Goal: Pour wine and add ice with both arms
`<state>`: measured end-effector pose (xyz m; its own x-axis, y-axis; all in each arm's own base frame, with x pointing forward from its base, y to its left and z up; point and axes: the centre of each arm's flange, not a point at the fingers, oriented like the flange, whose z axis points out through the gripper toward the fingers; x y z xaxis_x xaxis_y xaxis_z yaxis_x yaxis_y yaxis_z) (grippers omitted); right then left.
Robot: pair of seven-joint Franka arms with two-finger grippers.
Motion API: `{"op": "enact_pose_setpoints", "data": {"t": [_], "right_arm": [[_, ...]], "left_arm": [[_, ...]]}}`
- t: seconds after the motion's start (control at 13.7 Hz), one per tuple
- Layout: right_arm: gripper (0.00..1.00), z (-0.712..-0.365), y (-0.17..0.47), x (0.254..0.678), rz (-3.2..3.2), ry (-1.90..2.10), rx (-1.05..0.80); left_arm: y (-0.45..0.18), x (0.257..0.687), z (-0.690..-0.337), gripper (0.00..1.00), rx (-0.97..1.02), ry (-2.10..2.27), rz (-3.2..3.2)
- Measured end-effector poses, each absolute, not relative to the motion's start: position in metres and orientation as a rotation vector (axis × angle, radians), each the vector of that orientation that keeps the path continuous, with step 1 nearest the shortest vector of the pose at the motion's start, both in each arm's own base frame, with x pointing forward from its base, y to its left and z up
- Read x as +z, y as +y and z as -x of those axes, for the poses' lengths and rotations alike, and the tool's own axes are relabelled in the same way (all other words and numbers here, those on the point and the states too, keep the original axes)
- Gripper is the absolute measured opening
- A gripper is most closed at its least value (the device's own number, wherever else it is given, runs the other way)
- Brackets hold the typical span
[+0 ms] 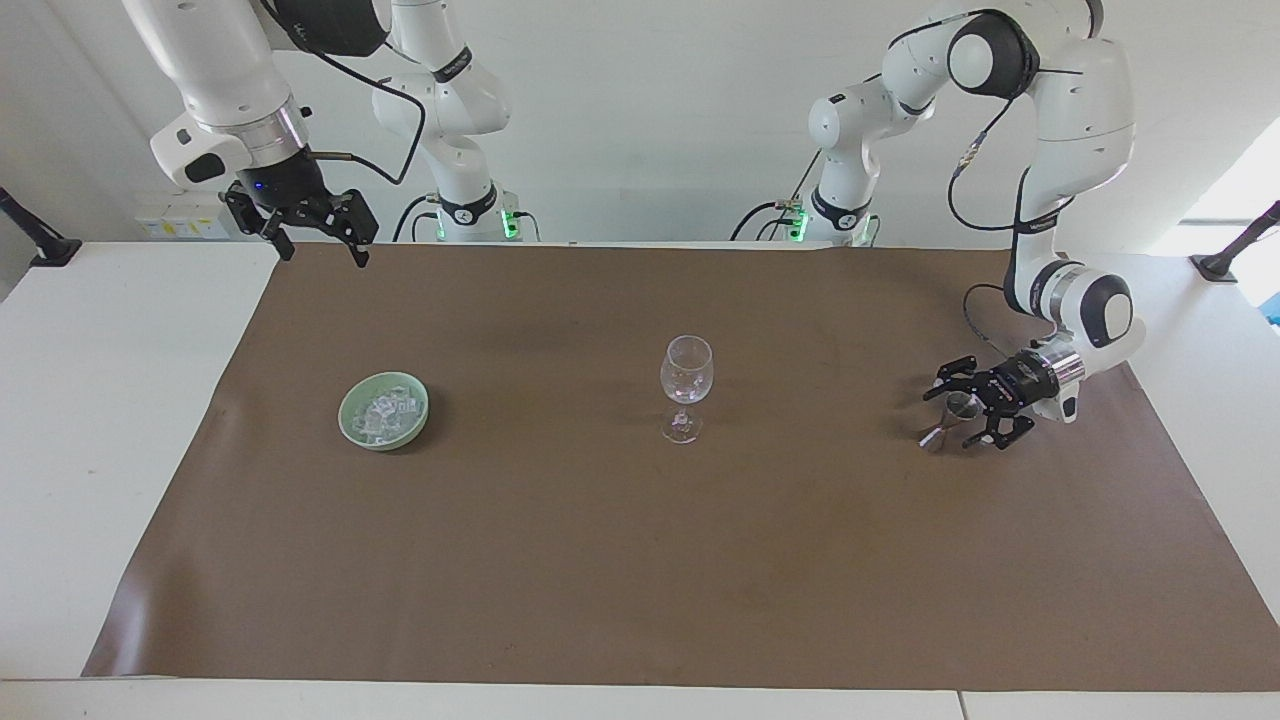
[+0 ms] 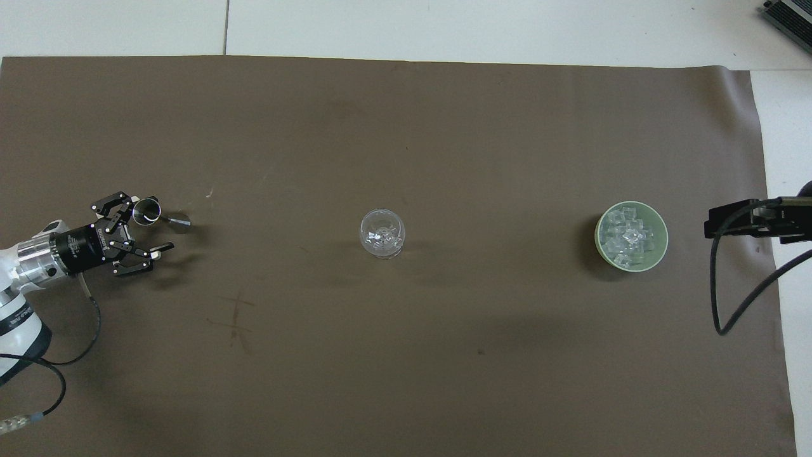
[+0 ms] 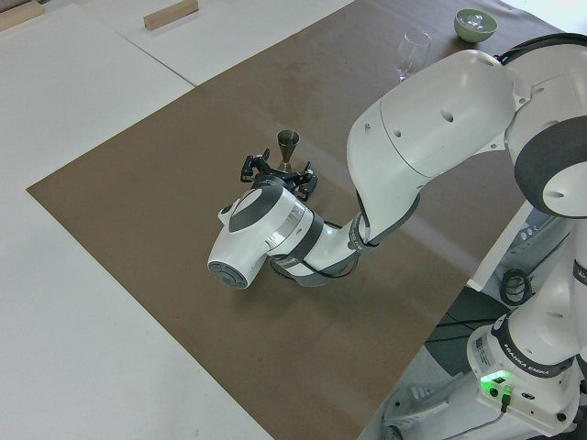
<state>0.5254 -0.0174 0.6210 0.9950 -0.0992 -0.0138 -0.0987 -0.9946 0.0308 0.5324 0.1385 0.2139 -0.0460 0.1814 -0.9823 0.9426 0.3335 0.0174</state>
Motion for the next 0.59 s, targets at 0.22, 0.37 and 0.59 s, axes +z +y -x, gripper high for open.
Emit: {"op": "enact_pose_setpoints", "data": {"t": [0.22,0.37,0.59], "right_arm": [[1.0,-0.5254,-0.0175,0.621,-3.108,-0.154,-0.024],[1.0,-0.5254,-0.0175,0.621,-3.108,-0.154,-0.024],[1.0,-0.5254,-0.0175,0.621,-3.108,-0.154,-0.024]], "left_arm": [[0.1382,0.2136,-0.5323,1.0,-0.868,1.497,-1.073],[0.1359,0.2127,-0.5319,1.0,-0.872,1.497,-1.074],[0.1327,0.2113,-0.5317,0.95,-0.873,1.497,-1.073]]}}
